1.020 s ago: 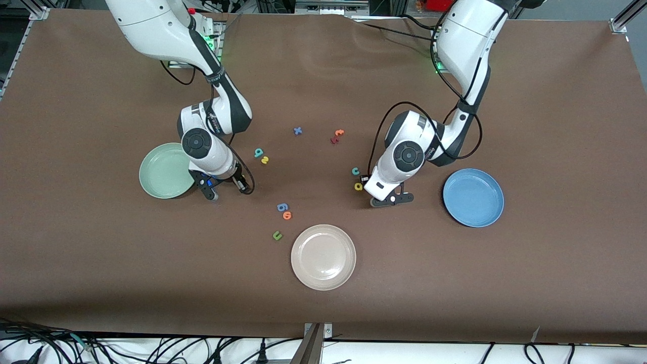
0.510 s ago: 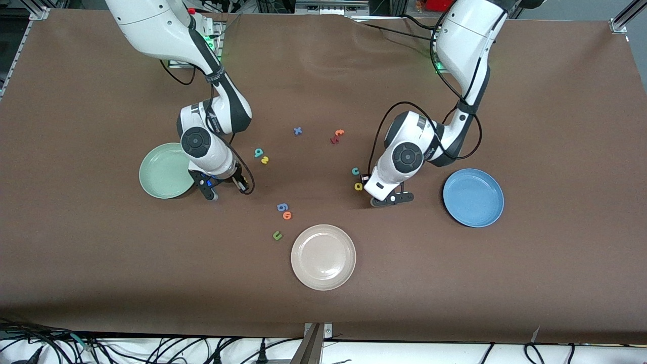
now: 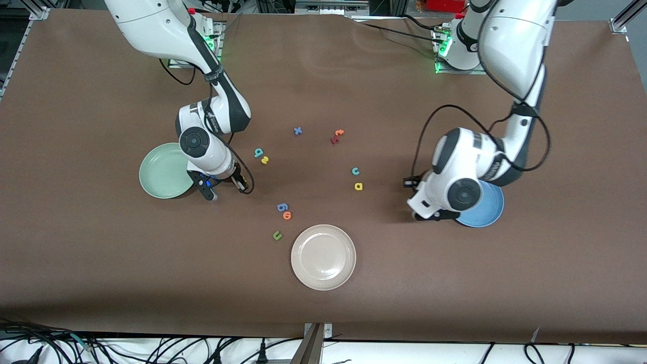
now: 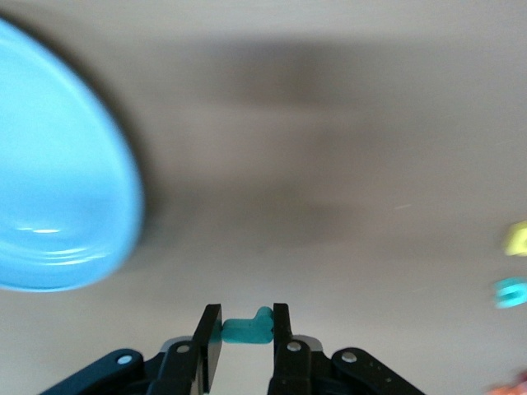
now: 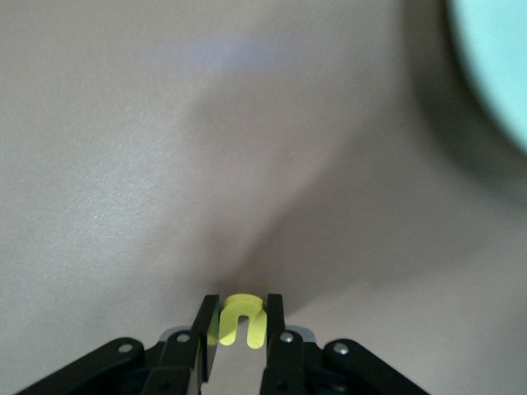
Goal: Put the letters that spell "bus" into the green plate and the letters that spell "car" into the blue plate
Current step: 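Carry the u to the green plate while the left gripper carries the L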
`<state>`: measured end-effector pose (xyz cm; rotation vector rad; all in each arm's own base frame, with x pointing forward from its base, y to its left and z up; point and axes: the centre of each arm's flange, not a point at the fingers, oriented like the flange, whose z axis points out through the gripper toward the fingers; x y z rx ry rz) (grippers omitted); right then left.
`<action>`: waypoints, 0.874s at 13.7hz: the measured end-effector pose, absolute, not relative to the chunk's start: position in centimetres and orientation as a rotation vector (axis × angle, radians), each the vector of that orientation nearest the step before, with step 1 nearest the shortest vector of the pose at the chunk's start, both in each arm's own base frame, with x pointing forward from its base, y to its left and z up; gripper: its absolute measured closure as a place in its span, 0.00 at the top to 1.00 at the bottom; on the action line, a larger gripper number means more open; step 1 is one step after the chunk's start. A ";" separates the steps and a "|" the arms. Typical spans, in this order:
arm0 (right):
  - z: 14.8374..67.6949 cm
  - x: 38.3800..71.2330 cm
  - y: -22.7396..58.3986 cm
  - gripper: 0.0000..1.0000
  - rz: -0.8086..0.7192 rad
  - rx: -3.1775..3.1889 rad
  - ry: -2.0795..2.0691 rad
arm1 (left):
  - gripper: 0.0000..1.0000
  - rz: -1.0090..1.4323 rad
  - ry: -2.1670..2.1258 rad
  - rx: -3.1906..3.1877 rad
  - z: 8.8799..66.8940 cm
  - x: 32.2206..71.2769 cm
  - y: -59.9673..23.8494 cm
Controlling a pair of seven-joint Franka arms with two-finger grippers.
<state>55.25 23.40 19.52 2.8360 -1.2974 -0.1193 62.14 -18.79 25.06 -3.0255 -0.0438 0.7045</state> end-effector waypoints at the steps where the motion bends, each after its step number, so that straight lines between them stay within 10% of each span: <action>1: 20.9 55.7 22.4 0.27 -0.154 2.827 -1.257 | 0.30 0.723 0.002 -3.023 25.2 62.5 -16.8; 9: 27.5 57.8 8.0 0.27 -0.337 2.897 -0.821 | 0.30 0.766 0.240 -2.963 21.6 63.6 -8.3; 12: 26.0 57.4 2.4 0.27 -0.401 2.929 -0.639 | 0.55 0.746 0.389 -2.980 20.7 64.0 -8.0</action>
